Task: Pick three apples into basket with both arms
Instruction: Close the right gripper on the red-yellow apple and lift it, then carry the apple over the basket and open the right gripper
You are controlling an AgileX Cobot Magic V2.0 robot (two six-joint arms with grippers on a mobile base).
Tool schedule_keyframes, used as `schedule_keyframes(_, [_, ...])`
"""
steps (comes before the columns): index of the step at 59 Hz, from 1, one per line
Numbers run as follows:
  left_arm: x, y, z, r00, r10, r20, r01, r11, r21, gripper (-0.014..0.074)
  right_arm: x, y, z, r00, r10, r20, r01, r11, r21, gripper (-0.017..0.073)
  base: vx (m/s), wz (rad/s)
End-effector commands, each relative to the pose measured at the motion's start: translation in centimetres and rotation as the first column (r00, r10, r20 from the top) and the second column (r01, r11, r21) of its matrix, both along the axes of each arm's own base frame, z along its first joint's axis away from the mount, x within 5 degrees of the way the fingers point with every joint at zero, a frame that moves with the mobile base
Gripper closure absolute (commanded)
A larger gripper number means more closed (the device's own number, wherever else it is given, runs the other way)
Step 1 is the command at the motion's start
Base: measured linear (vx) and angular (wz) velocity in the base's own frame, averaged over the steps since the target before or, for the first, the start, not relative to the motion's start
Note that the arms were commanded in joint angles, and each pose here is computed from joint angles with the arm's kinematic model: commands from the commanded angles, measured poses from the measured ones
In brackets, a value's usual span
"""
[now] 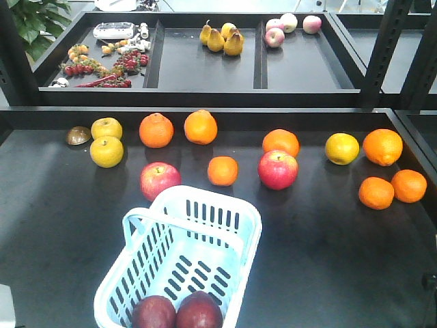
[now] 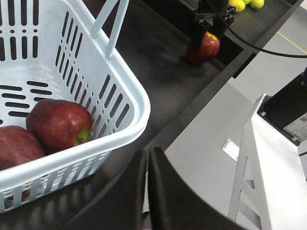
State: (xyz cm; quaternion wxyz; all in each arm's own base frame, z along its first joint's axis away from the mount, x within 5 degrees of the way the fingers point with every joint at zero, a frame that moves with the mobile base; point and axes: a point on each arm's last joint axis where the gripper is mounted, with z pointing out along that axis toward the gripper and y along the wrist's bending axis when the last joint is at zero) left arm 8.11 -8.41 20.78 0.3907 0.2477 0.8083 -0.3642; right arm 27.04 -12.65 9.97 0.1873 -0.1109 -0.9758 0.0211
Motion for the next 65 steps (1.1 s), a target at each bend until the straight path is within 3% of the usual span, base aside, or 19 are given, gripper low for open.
schedule_keyframes(1, [0.3,-0.1,0.6,1.000,-0.006,0.025,0.005,1.000,0.008,0.0600,0.4,0.0,3.2,0.995,0.006,0.099,-0.006,1.000,0.002,0.0295,0.00,0.00])
schedule_keyframes(10, [0.3,-0.1,0.6,1.000,-0.006,0.025,0.005,1.000,0.008,0.0600,0.6,1.0,6.1,0.972,0.029,0.234,-0.046,0.997,0.068,0.0571,0.00,0.00])
schedule_keyframes(18, [0.3,-0.1,0.6,1.000,-0.006,0.025,0.005,1.000,0.008,0.0600,0.9,3.0,9.6,0.904,0.022,0.426,-0.119,0.972,0.203,0.0567,0.00,0.00])
schedule_keyframes(22, [0.3,-0.1,0.6,1.000,-0.006,0.025,0.005,1.000,0.008,0.0600,0.6,4.1,11.9,0.858,0.026,0.513,-0.170,0.957,0.235,0.0564,0.00,0.00])
schedule_keyframes(27, [0.3,-0.1,0.6,1.000,-0.006,0.025,0.005,1.000,0.008,0.0600,0.2,6.0,14.6,0.790,0.056,0.611,-0.248,0.940,0.233,0.0564,0.00,0.00])
schedule_keyframes(31, [0.3,-0.1,0.6,1.000,-0.006,0.025,0.005,1.000,0.008,0.0600,-0.2,8.3,16.8,0.723,0.099,0.684,-0.335,0.916,0.221,0.0564,0.00,0.00])
schedule_keyframes(37, [0.3,-0.1,0.6,1.000,-0.006,0.025,0.005,1.000,0.008,0.0600,-1.8,12.1,20.1,0.617,0.185,0.765,-0.466,0.869,0.166,0.0564,0.00,0.00])
schedule_keyframes(42, [0.3,-0.1,0.6,1.000,-0.006,0.025,0.005,1.000,0.008,0.0600,-3.7,15.0,22.6,0.517,0.227,0.826,-0.559,0.819,0.125,0.0564,0.00,0.00])
schedule_keyframes(51, [0.3,-0.1,0.6,1.000,-0.006,0.025,0.005,1.000,0.008,0.0600,-7.9,19.4,26.5,0.323,0.206,0.924,-0.703,0.705,0.089,0.0564,0.00,0.00])
schedule_keyframes(54, [0.3,-0.1,0.6,1.000,-0.006,0.025,0.005,1.000,0.008,0.0600,-9.0,20.8,27.3,0.267,0.195,0.944,-0.753,0.653,0.079,0.0564,0.00,0.00])
schedule_keyframes(60, [0.3,-0.1,0.6,1.000,-0.006,0.025,0.005,1.000,0.008,0.0600,-10.1,23.2,27.4,0.216,0.217,0.952,-0.827,0.559,0.060,0.0564,0.00,0.00])
schedule_keyframes(65, [0.3,-0.1,0.6,1.000,-0.006,0.025,0.005,1.000,0.008,0.0600,-10.1,25.4,27.0,0.200,0.218,0.955,-0.861,0.505,0.065,0.0564,0.00,0.00])
